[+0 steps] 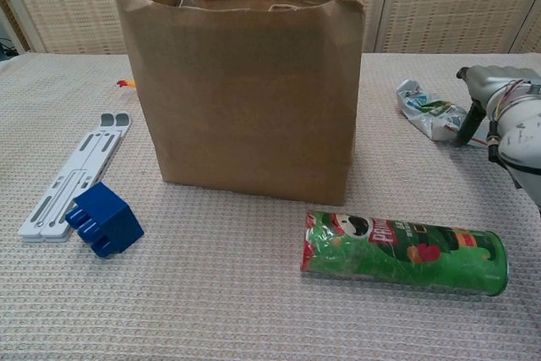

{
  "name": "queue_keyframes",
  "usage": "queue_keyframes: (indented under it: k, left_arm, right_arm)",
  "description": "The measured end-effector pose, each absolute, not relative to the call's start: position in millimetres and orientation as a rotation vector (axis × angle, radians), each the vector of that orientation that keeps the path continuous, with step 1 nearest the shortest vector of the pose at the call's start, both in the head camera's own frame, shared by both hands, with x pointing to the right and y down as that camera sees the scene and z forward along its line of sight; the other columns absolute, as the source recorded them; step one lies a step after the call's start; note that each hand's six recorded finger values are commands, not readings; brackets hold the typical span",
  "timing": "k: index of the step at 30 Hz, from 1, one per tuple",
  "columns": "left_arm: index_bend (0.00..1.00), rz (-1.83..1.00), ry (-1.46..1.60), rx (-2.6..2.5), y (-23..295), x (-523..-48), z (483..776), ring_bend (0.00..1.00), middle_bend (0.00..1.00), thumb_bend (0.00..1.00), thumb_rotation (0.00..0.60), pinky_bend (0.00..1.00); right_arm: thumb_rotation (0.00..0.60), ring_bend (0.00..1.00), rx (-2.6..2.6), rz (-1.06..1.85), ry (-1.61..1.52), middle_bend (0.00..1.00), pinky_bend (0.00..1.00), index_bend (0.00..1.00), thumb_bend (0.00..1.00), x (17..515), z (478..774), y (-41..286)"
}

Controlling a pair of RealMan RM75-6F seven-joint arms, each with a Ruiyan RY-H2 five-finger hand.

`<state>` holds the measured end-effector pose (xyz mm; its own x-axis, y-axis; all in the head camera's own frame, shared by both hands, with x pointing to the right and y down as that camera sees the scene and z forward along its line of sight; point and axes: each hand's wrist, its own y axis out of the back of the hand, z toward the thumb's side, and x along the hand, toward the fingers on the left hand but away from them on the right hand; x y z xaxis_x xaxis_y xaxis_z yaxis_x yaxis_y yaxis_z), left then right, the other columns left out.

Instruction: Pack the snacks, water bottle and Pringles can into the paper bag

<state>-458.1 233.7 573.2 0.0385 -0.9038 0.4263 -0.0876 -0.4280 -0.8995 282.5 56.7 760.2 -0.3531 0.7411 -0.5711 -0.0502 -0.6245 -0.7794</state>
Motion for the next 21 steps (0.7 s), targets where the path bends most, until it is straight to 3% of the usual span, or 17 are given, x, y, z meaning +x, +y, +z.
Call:
queue_keyframes:
  k: [6,11,12,14,17,21]
  left_arm:
    - [0.01,-1.471,1.025,-1.610,233.0,-458.3,573.7,0.00,0.00,0.37,0.600,0.00]
    - [0.01,-1.471,1.028,-1.611,233.1,-458.6,573.6,0.00,0.00,0.37,0.600,0.00]
    - [0.01,-1.471,1.029,-1.613,233.0,-458.7,573.7,0.00,0.00,0.37,0.600,0.00]
    - [0.01,-1.470,1.030,-1.615,232.8,-458.7,573.8,0.00,0.00,0.37,0.600,0.00]
    - [0.01,-1.469,1.032,-1.620,232.5,-458.8,573.8,0.00,0.00,0.37,0.600,0.00]
    - [0.02,-1.466,1.035,-1.625,232.6,-459.0,573.5,0.00,0.00,0.37,0.600,0.00]
  right_arm:
    - [0.600,0.02,-1.411,2.011,-0.920,0.05,0.10,0.01,0.00,266.1,776.8,53.8]
    - [0.600,0.09,-1.401,2.005,-0.922,0.12,0.19,0.12,0.14,259.9,787.7,48.5]
    - [0.600,0.14,-1.400,2.003,-0.923,0.16,0.26,0.18,0.20,259.1,789.3,47.8]
    - [0.600,0.32,-1.398,1.993,-0.930,0.30,0.49,0.39,0.34,257.5,792.0,46.5]
    - [0.600,0.54,-1.396,1.955,-0.944,0.49,0.70,0.63,0.44,254.6,792.6,44.6]
    - [0.600,0.61,-1.410,1.890,-0.971,0.56,0.76,0.72,0.46,247.8,790.4,42.6]
